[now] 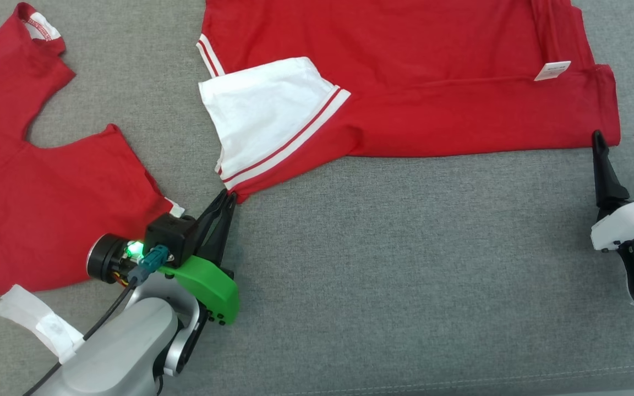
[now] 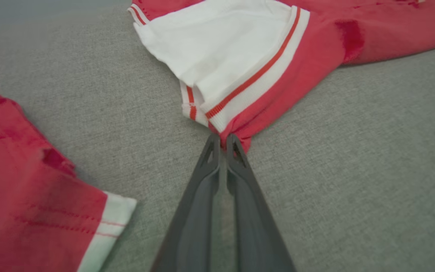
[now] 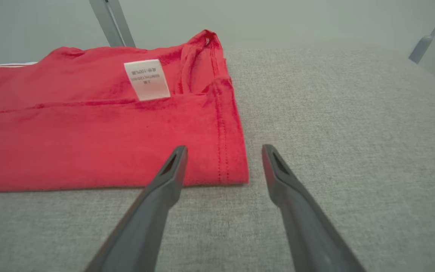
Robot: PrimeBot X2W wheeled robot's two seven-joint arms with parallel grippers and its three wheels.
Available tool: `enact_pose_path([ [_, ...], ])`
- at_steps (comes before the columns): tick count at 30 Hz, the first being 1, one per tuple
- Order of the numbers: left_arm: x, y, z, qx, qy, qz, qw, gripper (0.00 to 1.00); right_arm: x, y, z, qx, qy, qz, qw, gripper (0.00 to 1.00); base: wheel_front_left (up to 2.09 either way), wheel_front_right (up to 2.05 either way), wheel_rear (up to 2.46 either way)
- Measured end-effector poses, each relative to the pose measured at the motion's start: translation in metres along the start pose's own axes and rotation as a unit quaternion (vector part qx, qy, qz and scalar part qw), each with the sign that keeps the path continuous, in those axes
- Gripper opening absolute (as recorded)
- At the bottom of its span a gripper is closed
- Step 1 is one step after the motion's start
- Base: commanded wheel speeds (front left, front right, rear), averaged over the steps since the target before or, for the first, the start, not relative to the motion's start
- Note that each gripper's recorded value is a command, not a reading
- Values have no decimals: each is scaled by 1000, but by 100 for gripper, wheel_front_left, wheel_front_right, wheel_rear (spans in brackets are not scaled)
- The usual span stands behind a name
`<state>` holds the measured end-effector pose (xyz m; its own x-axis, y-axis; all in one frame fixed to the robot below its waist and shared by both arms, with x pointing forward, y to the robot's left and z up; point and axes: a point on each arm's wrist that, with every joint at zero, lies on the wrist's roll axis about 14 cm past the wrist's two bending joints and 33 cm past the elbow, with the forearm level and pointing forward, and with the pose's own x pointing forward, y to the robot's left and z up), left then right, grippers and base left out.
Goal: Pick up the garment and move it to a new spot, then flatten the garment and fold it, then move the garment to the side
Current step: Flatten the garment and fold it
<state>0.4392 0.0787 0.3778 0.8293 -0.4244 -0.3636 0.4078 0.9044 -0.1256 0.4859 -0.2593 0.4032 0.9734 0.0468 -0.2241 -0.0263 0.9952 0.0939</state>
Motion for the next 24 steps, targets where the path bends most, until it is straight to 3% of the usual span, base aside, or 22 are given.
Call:
enact_pose_path([
  [8,0,14,-2,25,1,9,1000,0,13,3,-18,38,39,-3,999,100,0,0,0],
  [9,1,15,-1,29,1,9,1000,0,15,4,-18,42,40,-2,998,53,0,0,0],
  [10,1,17,-1,33,1,10,999,0,17,6,-18,43,43,2,998,18,0,0,0],
  [11,2,19,-1,36,1,11,999,0,19,7,-19,41,48,6,998,0,0,0,0],
  [24,-13,15,-2,38,16,-2,999,0,11,1,-9,22,57,26,998,0,0,0,0],
])
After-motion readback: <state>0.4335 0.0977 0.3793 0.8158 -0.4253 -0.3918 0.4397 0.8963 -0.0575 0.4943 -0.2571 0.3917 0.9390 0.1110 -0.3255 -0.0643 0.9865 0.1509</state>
